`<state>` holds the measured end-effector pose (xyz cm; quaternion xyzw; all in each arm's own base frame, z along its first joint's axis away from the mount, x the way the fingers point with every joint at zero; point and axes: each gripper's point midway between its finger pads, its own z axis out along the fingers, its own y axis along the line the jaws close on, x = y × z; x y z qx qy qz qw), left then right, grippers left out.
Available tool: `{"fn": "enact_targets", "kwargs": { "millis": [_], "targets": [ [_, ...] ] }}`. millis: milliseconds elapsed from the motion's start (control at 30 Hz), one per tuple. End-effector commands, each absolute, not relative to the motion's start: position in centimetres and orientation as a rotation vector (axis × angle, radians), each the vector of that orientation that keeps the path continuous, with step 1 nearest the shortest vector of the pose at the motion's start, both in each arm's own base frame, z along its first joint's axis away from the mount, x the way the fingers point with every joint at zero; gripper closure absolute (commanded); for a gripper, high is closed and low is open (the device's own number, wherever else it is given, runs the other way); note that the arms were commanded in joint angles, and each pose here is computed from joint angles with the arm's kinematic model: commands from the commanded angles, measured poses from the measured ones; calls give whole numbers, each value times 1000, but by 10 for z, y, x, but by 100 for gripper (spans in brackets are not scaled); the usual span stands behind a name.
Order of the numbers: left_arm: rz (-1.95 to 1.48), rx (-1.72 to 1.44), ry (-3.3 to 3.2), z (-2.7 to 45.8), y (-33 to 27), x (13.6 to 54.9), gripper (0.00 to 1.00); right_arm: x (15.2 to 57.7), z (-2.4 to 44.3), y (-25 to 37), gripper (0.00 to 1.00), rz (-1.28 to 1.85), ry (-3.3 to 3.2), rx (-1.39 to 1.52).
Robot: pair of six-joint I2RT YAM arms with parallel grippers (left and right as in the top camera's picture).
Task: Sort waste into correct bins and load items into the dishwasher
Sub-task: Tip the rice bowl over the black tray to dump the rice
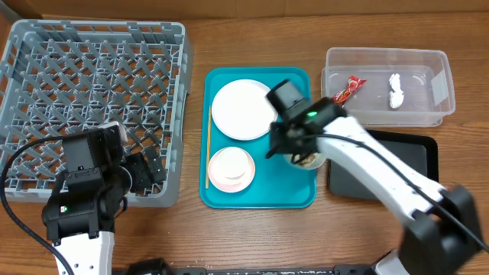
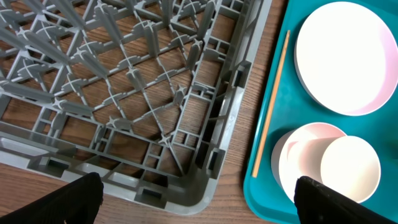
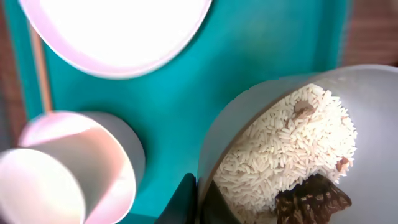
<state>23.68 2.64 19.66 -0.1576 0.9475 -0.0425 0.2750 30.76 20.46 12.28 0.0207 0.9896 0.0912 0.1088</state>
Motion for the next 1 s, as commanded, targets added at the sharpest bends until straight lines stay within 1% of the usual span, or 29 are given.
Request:
{"fn": "enact_targets", "kwargs": {
  "millis": [0,100,267,333,567,733,967],
  "targets": [
    [-121,-434,2521,205,28,240,0,324,168,181,96,357,2796,174],
    [-121,-434,2520,205,28,240,0,330,173,159,96,457,2812,296],
    [-122,-434,2520,205,28,240,0,334,175,144,96,801,2820,311],
    [-122,-434,2520,205,28,240,0,333,169,133,96,891,2819,379],
    [-122,-434,2521,205,28,240,0,326,151,106,96,1252,2715,446],
    [-122,-434,2521,205,28,240,0,319,139,82,96,1483,2564,562],
    [-122,-434,2521,205,28,240,0,313,155,46,96,1747,2257,626]
  ]
}}
